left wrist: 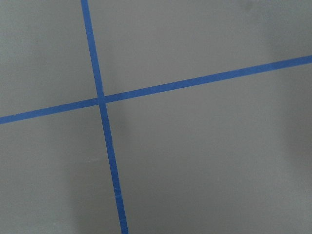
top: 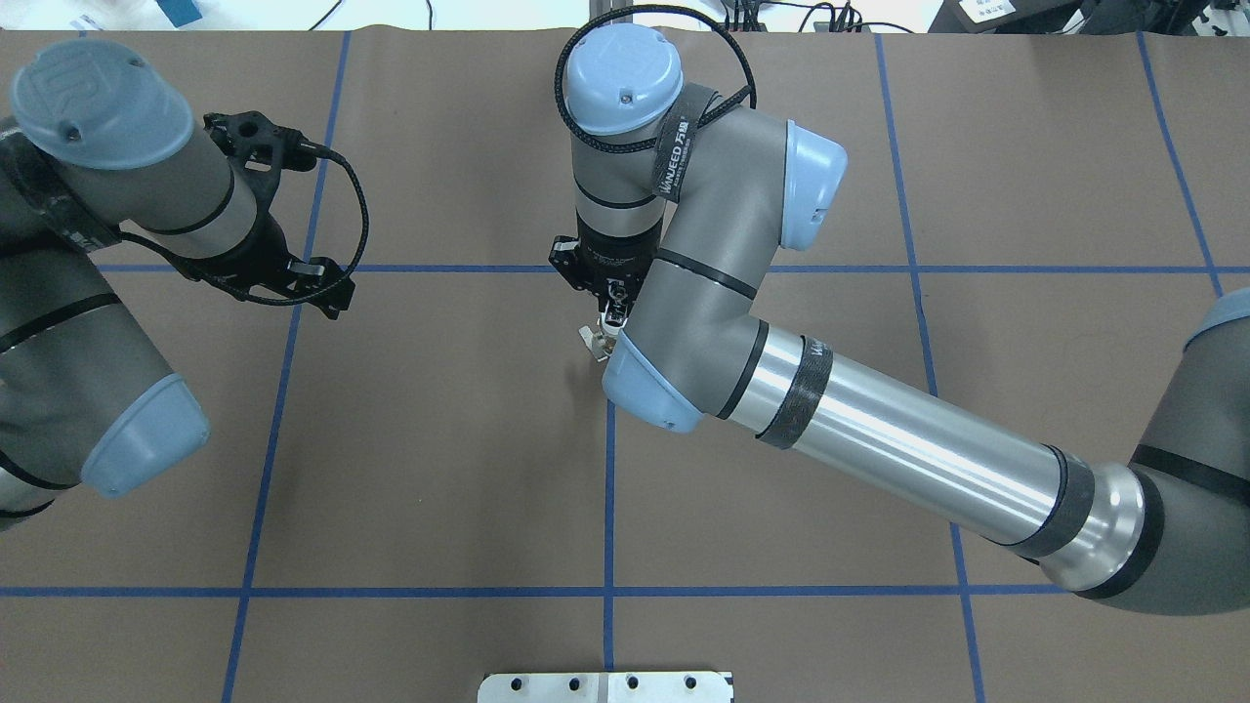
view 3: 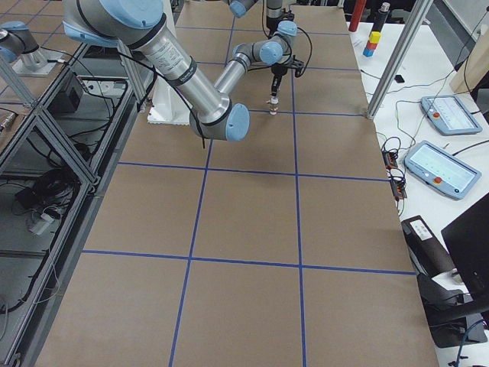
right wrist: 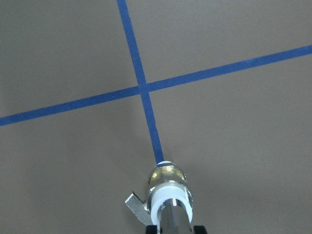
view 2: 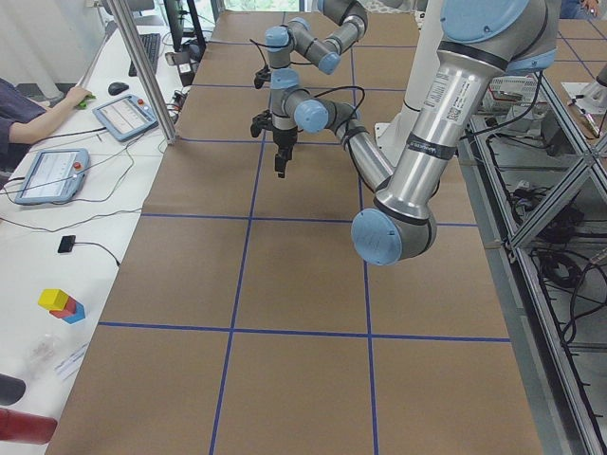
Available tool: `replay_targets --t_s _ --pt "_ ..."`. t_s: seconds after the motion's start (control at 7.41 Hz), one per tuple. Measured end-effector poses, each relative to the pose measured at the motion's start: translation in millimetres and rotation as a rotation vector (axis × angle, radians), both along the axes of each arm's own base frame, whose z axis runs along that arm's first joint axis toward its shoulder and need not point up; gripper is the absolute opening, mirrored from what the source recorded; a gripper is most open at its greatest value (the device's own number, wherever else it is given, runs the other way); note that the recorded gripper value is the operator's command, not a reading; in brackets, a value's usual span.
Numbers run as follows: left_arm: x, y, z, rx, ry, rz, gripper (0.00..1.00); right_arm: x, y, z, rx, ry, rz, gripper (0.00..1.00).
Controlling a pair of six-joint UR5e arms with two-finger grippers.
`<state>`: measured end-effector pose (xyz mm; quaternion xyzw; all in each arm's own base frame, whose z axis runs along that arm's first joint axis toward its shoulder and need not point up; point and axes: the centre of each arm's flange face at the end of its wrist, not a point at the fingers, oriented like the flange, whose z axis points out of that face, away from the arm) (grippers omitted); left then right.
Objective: Assemble PPR valve and pipe with both arms
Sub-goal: 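Lower the chrome fitting onto the valve top and press it down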
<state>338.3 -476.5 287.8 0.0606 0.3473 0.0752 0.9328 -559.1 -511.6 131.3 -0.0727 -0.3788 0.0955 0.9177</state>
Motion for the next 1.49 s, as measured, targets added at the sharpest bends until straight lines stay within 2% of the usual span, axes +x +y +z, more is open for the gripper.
replay_targets --t_s 1.49 --pt "3.0 -2.0 5.2 -0.009 -0.009 0.001 1.0 -5.1 7.5 3.6 0.003 -0.001 -0.017 0.0"
